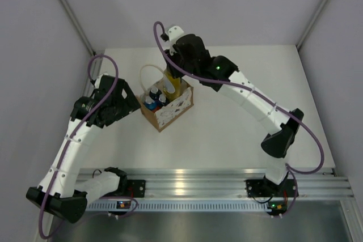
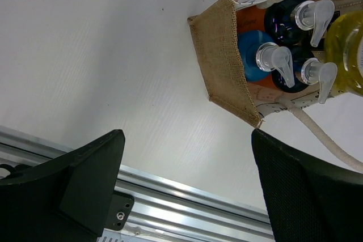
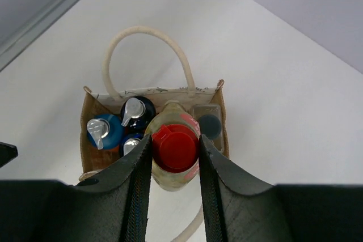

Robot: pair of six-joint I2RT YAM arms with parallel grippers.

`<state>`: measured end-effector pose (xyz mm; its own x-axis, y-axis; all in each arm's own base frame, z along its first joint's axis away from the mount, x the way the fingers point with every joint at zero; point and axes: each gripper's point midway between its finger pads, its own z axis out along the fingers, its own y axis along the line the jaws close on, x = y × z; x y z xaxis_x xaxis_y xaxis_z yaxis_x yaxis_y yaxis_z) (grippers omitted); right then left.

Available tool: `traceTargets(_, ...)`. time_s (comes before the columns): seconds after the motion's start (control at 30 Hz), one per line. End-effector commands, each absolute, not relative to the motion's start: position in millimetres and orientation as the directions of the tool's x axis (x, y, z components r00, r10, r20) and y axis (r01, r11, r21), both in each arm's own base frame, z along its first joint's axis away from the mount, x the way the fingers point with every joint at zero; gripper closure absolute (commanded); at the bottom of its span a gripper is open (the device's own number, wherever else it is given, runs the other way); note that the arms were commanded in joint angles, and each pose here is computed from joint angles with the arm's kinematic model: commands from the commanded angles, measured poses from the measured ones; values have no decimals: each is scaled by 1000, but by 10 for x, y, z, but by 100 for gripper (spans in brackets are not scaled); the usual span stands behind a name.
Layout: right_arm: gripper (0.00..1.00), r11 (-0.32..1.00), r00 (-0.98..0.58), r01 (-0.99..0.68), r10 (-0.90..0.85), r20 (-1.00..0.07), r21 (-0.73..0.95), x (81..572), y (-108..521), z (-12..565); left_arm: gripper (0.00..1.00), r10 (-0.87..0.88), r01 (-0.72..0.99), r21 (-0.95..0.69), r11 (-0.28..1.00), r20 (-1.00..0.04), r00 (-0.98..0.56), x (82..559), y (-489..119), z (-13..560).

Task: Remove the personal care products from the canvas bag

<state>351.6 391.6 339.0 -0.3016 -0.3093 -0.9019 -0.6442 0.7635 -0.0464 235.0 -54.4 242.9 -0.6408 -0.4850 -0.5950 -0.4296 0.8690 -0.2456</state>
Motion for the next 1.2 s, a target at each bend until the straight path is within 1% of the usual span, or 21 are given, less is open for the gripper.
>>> traceTargets(0.0, 100, 808, -65, -588, -68, -996, -17, 3352, 3572, 4783, 3, -504, -437, -267, 859, -595, -626, 2323, -546, 2435)
traceTargets(0.17, 100, 841, -37, -540, -36, -999, -10, 3300, 3312, 4992, 3, -515, -442, -278, 853, -584, -627, 2302, -559, 2413)
traceTargets(0.23, 100, 853, -22, -519, -68, -997, -47, 3324, 3222, 4979, 3, -517, -442, -280, 852, -582, -628, 2296, -564, 2406)
traceTargets(0.5, 100, 908, -63, -417, -77, -995, -44, 3516, 2778, 4828, 3, -533, -449, -297, 843, -571, -624, 2263, -579, 2391)
traceTargets(0.6, 100, 923, -91, -380, -99, -991, -57, 3640, 2624, 4677, 3, -540, -452, -302, 839, -565, -624, 2248, -584, 2377)
traceTargets(0.63, 100, 927, -125, -374, -78, -989, -26, 3669, 2618, 4572, 3, -542, -453, -305, 838, -564, -623, 2240, -585, 2376)
traceTargets(0.7, 100, 933, -141, -360, -66, -988, -11, 3755, 2517, 4496, 3, -545, -454, -307, 836, -561, -623, 2231, -589, 2367)
traceTargets(0.73, 100, 934, -168, -357, -75, -983, -10, 3789, 2502, 4335, 3, -548, -455, -311, 834, -560, -622, 2226, -591, 2368)
traceTargets(0.8, 100, 940, -155, -341, -44, -987, 12, 3851, 2402, 4322, 3, -551, -455, -315, 833, -557, -621, 2217, -594, 2367)
traceTargets(0.83, 100, 942, -183, -335, -52, -982, 12, 3882, 2382, 4138, 3, -551, -454, -317, 833, -557, -621, 2214, -596, 2370)
traceTargets(0.9, 100, 948, -158, -317, -21, -987, 31, 3946, 2279, 4144, 3, -552, -450, -323, 832, -556, -622, 2206, -605, 2378)
traceTargets(0.93, 100, 948, -181, -317, -30, -983, 29, 3975, 2268, 3975, 3, -551, -448, -324, 833, -554, -624, 2201, -608, 2376)
traceTargets(1.0, 100, 952, -167, -302, -2, -986, 49, 4059, 2179, 3937, 3, -551, -440, -334, 834, -550, -627, 2187, -626, 2387)
traceTargets(1.03, 100, 953, -190, -299, -10, -982, 48, 4089, 2155, 3750, 3, -549, -435, -335, 836, -548, -631, 2183, -636, 2386)
traceTargets(1.17, 100, 962, -215, -262, 14, -976, 72, 4274, 1981, 3405, 3, -542, -417, -346, 841, -544, -641, 2157, -661, 2400)
